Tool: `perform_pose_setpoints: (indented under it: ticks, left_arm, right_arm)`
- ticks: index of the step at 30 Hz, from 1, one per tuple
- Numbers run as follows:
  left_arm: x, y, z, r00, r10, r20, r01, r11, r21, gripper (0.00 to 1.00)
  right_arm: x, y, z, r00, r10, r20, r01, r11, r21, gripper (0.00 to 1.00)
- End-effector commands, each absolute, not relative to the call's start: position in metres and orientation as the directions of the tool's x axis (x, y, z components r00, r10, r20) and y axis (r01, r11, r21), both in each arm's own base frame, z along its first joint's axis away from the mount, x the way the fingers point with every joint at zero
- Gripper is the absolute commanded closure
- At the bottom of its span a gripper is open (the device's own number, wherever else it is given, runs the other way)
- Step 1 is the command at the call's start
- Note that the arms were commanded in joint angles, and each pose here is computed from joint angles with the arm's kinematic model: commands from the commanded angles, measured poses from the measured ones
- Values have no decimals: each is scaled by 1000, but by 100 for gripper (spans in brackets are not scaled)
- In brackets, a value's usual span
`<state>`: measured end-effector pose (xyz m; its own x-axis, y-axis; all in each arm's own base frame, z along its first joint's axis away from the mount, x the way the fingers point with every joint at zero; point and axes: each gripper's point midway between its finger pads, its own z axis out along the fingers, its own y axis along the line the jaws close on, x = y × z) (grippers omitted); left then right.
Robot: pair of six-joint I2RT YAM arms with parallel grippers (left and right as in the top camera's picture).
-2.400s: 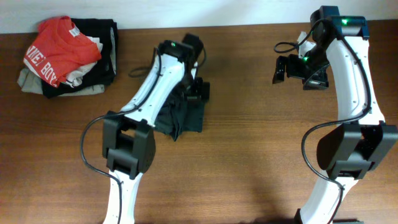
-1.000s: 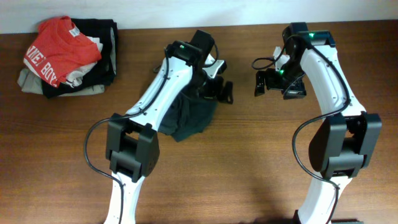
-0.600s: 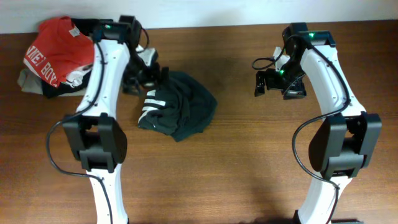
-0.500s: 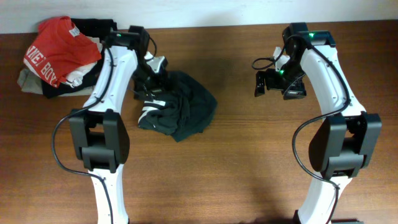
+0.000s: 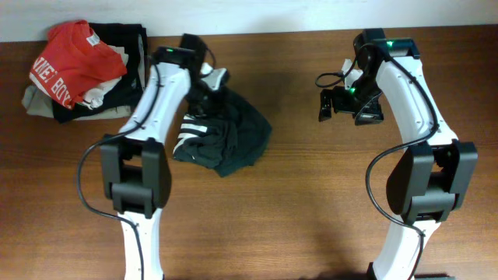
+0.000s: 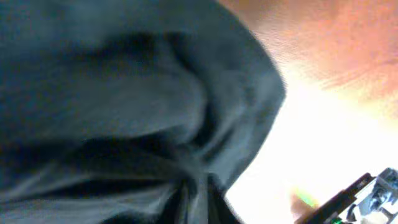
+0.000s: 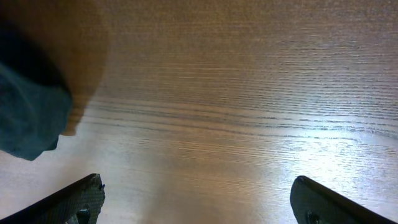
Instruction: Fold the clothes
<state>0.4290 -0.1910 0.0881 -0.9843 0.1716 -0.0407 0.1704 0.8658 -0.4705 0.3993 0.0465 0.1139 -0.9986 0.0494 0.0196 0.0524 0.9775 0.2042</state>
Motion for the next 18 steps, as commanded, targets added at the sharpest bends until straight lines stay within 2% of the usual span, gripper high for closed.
perform_pose_setpoints:
  ticks: [1, 3, 4, 8, 9, 10, 11, 12, 13, 16, 18]
  left_arm:
    - [417, -220, 87, -978, 205, -34, 196, 853, -485, 100]
    - [421, -209, 83, -978, 204, -47, 205, 896, -395, 91]
    - [424, -200, 85, -983, 181, -42, 184, 912, -367, 91]
    - [445, -159, 114, -994, 86, -69, 105, 923, -371, 91]
    - [452, -142, 122, -996, 49, -79, 75, 925, -372, 84]
    - [456, -129, 126, -997, 19, -81, 48, 927, -372, 57]
    - [459, -115, 126, -997, -12, -79, 18, 928, -372, 40]
    - [461, -100, 124, -997, -42, -68, -14, 929, -371, 17]
    - [461, -92, 122, -996, -59, -60, -33, 929, -370, 14]
    - [456, -77, 108, -996, -87, -21, -73, 927, -367, 13]
    - [447, -83, 91, -999, -48, 12, -49, 912, -408, 13]
  right_arm:
    - [397, 47, 110, -998, 51, 36, 57, 979, 197, 1]
    - [396, 47, 110, -998, 50, 40, 57, 979, 196, 1]
    - [395, 47, 110, -998, 48, 42, 55, 979, 194, 1]
    - [394, 44, 109, -998, 41, 43, 48, 983, 179, 1]
    - [394, 44, 110, -998, 41, 43, 48, 983, 179, 1]
    - [394, 44, 110, -998, 41, 43, 48, 983, 179, 1]
    - [394, 44, 110, -998, 41, 43, 48, 983, 178, 1]
    - [394, 44, 110, -998, 41, 43, 48, 983, 178, 1]
    - [394, 44, 110, -998, 41, 43, 48, 983, 178, 1]
    - [394, 44, 110, -998, 41, 43, 48, 983, 178, 1]
    - [395, 44, 110, -998, 41, 41, 48, 983, 179, 1]
